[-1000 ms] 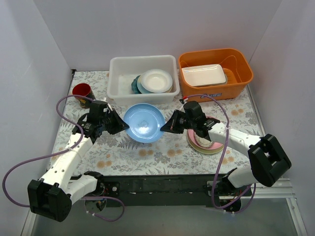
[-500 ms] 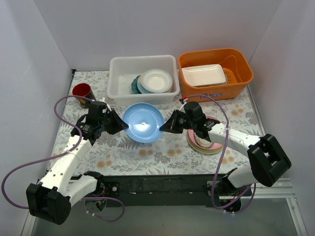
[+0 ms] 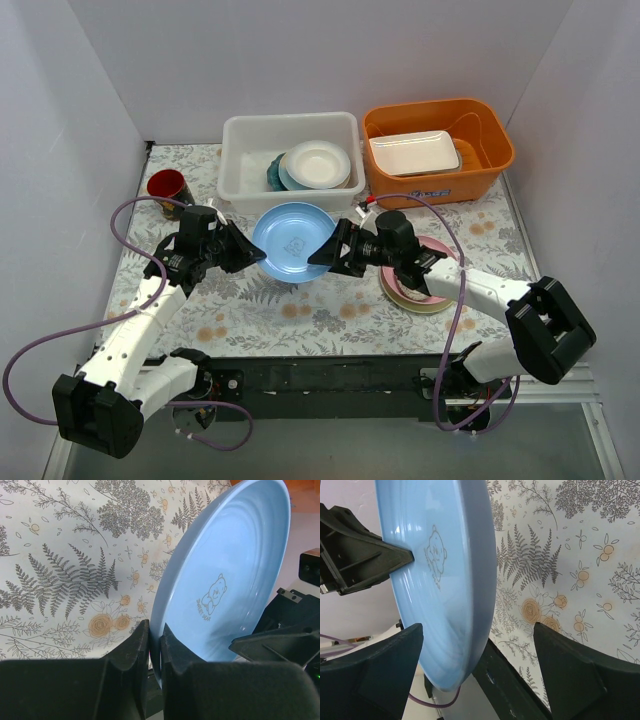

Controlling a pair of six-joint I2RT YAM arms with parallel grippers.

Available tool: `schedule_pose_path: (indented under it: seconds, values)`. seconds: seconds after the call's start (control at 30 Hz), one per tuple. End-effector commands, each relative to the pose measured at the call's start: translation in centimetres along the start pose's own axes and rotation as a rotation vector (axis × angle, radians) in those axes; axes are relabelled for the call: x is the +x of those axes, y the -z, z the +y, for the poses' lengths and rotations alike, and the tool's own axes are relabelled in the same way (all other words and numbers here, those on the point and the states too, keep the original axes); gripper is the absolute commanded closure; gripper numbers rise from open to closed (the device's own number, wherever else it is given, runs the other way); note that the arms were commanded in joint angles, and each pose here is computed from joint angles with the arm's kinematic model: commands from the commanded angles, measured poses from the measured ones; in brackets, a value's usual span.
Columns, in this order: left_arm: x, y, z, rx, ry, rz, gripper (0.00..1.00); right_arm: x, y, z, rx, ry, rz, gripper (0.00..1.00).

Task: Place the plates into the plastic bin on the countertop
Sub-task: Place the plate in the plastic bin.

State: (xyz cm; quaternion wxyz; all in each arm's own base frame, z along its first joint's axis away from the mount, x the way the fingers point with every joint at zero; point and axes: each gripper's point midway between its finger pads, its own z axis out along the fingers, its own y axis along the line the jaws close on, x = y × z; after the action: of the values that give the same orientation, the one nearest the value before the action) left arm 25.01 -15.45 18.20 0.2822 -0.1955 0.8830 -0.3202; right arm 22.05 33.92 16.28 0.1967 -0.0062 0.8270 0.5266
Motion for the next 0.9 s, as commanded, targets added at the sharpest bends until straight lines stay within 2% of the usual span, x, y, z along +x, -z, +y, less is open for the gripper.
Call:
schedule_pose_path:
  seconds: [0.0,0.43,0.87]
  values:
    - [-0.2,0.9,-1.5,0.069,-0.008,-0.018,1.0,-0.9,0.8,2.0,-0.063,0.061,-0.049,0.02]
    - [-0.4,1.0,-1.5,0.059,-0.017,-0.025,1.0,-0.9,0.5,1.6,-0.056,0.05,-0.045,0.02]
    - [-1.9,0.2,-2.9,0.066,-0.032,-0.025,1.0,-2.0,1.4,1.1,-0.019,0.062,-0.108,0.02]
